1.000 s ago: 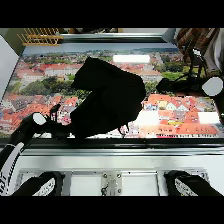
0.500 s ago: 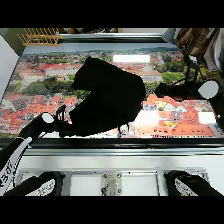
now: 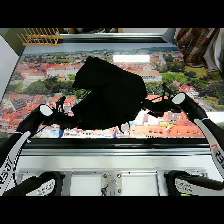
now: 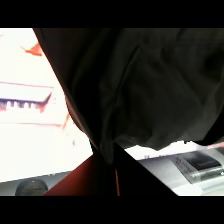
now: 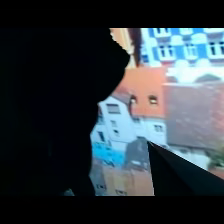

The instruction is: Fold the clothes and pants, and hang the long-sleeved shirts on hangers.

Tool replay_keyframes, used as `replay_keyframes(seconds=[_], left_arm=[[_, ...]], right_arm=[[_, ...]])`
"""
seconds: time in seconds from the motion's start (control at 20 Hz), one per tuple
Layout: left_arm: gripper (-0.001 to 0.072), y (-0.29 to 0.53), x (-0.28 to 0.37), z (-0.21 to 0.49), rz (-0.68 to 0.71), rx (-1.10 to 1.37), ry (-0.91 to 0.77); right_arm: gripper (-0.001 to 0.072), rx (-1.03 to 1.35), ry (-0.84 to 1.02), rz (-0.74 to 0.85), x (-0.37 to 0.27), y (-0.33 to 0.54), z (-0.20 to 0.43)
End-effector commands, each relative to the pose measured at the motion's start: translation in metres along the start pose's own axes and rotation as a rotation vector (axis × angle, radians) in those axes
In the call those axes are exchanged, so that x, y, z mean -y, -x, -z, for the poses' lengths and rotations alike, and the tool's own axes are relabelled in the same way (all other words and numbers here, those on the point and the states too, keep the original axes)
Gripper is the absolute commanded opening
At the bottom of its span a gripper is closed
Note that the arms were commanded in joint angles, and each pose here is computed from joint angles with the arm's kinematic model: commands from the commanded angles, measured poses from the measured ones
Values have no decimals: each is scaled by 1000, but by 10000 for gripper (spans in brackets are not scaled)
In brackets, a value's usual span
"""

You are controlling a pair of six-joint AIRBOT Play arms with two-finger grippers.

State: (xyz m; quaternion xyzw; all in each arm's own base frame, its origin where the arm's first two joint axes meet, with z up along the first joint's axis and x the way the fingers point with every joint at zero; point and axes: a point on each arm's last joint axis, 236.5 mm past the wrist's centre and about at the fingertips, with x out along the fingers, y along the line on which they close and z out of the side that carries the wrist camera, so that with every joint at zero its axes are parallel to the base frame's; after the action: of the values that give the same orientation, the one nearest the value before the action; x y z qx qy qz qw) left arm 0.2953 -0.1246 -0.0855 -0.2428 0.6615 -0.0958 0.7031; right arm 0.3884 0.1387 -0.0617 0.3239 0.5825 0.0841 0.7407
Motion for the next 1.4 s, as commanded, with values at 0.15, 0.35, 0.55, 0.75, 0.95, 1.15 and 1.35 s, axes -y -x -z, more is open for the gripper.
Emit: replay_keyframes(seconds=[0.15, 0.35, 0.55, 0.75, 0.95, 1.15, 1.35], left_arm=[[10, 1, 1, 2, 0, -13, -9], [10, 7, 4, -1, 4, 8, -18], [9, 121, 63, -53, 105, 327, -140], [9, 342, 173, -42, 258, 860, -392], [9, 516, 246, 54, 459, 1325, -607], [9, 573, 265, 95, 562, 1472, -673], [9, 544, 279, 37, 526, 1363, -648]], right_arm=[[644, -8, -155, -313, -45, -55, -6], [19, -16, -41, -316, -51, -56, 2], [17, 60, 275, -367, -109, 34, -24], [17, 219, 577, -487, -213, 199, -4], [18, 405, 634, -601, -261, 324, 57], [18, 427, 531, -639, -260, 373, 106], [18, 291, 340, -492, -221, 348, 118]])
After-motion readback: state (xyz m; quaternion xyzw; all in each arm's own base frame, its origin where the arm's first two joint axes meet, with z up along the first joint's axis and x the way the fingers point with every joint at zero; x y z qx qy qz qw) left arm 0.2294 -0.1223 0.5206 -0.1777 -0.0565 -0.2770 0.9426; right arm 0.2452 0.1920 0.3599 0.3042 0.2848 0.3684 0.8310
